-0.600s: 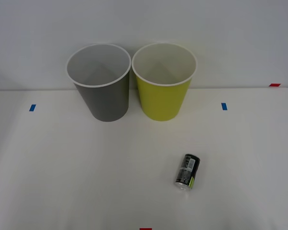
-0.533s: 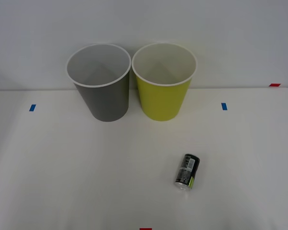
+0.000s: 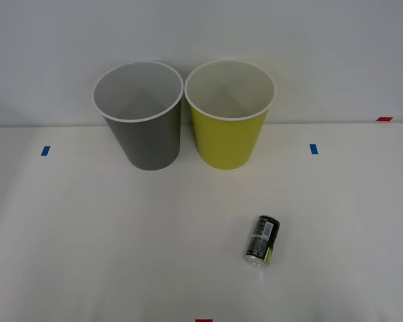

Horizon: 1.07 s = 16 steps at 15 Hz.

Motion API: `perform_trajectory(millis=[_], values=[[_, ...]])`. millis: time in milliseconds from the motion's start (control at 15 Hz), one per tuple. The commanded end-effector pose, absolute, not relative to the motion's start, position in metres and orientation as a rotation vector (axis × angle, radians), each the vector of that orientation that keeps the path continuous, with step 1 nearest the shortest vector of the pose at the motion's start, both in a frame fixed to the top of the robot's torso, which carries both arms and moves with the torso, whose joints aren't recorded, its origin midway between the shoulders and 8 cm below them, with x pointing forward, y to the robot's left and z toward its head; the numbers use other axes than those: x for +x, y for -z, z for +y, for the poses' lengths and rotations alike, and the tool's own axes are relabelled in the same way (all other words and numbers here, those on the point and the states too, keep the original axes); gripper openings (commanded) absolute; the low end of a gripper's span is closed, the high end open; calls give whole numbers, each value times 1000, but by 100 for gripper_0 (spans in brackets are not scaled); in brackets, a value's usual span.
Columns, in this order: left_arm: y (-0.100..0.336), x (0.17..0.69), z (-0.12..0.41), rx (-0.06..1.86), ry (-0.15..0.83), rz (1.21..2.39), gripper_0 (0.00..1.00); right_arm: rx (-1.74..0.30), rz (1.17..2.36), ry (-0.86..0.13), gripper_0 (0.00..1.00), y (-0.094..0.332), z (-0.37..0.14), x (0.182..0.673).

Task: Put cans in the gray bin and PET bottles in the light green bin.

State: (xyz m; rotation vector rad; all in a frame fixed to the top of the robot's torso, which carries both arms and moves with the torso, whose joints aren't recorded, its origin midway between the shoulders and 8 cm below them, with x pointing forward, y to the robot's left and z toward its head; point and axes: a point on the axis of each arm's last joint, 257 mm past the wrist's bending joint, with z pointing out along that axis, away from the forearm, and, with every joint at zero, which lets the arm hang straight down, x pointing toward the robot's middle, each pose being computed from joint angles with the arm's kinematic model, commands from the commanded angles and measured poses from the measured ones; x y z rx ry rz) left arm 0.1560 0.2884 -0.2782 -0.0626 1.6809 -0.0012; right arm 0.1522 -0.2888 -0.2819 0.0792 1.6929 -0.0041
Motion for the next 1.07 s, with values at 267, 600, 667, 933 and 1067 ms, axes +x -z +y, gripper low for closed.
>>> perform_trajectory(millis=[267,600,667,933,1067], values=[[278,156,288,-63,1,1681,82,79,1693,4,100,282,-289,152],[278,156,288,-63,1,1681,82,79,1693,4,100,282,-289,152],[278,156,288,-63,1,1681,82,79,1693,4,100,282,-289,152],[278,156,288,-63,1,1681,82,79,1693,4,100,282,-289,152],[278,156,288,-63,1,1681,82,79,1693,4,100,282,-289,152]])
